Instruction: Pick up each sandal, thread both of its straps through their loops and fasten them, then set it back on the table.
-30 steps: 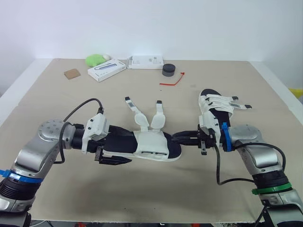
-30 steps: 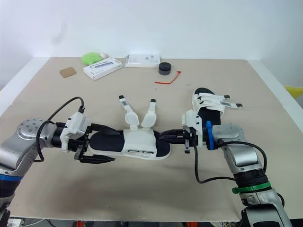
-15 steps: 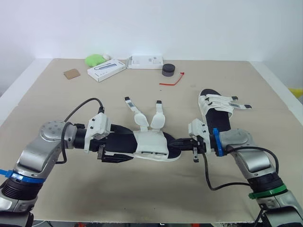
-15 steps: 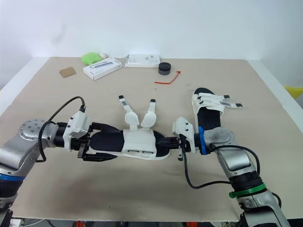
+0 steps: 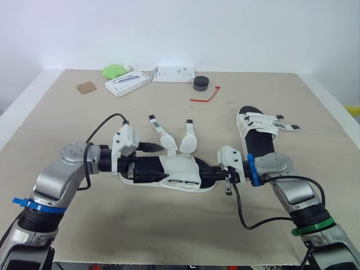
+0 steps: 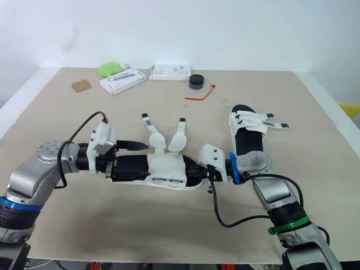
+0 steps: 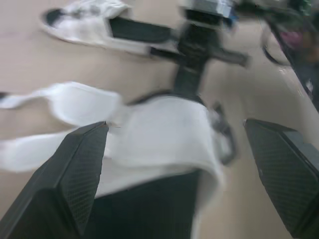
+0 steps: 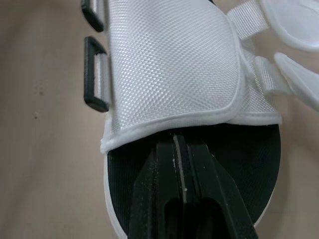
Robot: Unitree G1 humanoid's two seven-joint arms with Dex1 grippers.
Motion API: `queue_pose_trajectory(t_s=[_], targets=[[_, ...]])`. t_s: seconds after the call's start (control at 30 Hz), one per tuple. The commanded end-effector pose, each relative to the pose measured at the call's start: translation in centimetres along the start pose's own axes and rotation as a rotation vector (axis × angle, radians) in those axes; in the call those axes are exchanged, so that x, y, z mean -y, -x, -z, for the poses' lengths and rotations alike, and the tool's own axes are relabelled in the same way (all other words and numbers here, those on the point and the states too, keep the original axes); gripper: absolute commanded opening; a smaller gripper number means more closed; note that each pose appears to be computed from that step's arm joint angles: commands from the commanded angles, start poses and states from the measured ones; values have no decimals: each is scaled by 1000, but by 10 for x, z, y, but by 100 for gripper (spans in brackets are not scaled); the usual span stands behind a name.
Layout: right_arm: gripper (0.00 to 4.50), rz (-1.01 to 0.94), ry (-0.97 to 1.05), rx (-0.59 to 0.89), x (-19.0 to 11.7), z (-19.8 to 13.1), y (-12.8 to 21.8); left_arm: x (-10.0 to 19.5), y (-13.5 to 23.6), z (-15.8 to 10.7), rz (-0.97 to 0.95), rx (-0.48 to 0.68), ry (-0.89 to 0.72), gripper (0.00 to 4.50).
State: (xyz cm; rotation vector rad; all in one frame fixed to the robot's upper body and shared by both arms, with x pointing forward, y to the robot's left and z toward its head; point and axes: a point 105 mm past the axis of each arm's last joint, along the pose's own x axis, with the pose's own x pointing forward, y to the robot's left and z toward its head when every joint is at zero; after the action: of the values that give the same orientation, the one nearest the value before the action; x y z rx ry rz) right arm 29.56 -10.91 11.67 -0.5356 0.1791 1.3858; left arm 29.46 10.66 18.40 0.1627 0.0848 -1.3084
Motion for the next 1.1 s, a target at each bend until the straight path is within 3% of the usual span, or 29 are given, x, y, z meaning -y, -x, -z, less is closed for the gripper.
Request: queue_pose_trajectory(t_s=[0.03, 0.2, 0.53, 0.87, 1.1], targets=[[3, 2, 37, 43, 3, -15, 0, -19, 8, -7, -94, 28, 116, 450], [3, -13, 54, 36, 2, -15, 0, -30, 11, 8, -129, -17, 354, 450], [3, -11, 81, 57, 5, -22, 0, -64, 3, 23, -257, 71, 894, 450], [3, -1, 88, 56, 10, -24, 1, -84, -21, 20, -244, 128, 1140, 450], [3, 2, 93, 52, 11, -25, 3, -95, -32, 18, -244, 145, 1187, 450]])
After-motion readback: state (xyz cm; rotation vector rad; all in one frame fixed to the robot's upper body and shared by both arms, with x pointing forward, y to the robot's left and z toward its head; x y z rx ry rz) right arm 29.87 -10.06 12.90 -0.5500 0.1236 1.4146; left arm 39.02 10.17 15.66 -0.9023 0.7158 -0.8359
